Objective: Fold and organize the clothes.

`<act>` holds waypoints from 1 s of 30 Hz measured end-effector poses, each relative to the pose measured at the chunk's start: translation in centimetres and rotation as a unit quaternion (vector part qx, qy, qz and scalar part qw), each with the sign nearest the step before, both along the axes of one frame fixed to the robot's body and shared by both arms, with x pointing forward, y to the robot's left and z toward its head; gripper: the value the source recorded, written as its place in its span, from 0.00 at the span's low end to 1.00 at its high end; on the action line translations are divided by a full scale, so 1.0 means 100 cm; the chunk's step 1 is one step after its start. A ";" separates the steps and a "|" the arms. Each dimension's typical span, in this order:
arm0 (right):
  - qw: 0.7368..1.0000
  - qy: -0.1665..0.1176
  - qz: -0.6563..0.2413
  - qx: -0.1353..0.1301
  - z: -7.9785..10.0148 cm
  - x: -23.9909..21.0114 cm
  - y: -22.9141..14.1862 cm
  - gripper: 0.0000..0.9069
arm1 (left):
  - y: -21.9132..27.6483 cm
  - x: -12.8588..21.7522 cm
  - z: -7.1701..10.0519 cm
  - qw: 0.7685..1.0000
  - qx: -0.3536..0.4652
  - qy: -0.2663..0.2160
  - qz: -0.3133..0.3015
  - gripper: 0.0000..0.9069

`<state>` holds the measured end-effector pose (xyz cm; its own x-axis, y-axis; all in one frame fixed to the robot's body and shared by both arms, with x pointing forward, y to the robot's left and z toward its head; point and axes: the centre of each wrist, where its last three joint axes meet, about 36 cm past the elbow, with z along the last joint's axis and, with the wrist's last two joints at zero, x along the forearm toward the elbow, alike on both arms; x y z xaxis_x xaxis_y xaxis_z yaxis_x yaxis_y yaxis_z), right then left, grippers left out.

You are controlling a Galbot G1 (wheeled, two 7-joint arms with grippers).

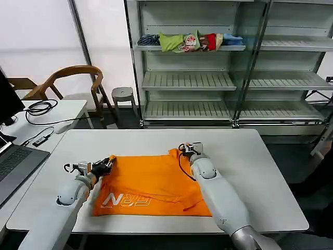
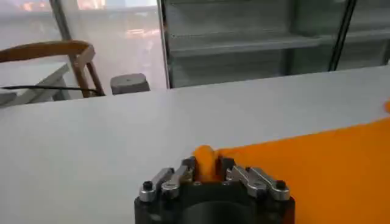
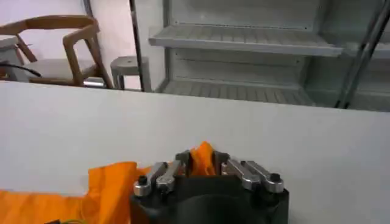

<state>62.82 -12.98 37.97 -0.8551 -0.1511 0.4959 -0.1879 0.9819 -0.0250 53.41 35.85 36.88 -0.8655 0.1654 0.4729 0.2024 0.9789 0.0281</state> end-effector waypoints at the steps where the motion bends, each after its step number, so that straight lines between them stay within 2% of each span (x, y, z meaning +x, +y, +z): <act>1: 1.000 -0.001 0.001 -0.001 -0.001 -0.001 0.000 0.00 | 0.000 0.000 0.000 1.000 0.000 0.000 0.000 0.02; 9: 1.000 -0.017 0.009 -0.006 0.001 -0.009 -0.003 0.00 | 0.000 0.000 0.004 1.000 -0.011 -0.010 -0.004 0.02; 21: 0.999 -0.053 0.006 0.005 0.022 -0.034 -0.025 0.00 | 0.005 -0.012 0.016 0.999 -0.028 -0.034 -0.002 0.02; 30: 0.997 -0.079 0.015 0.017 0.035 -0.074 -0.040 0.00 | 0.007 -0.038 0.015 0.998 -0.040 -0.043 -0.004 0.02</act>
<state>55.43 -17.03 41.48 -0.9166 -0.1932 0.3500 -0.2146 0.9764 -0.0229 49.57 36.52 38.37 -0.9011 0.2063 0.3813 0.2096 0.9772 -0.0334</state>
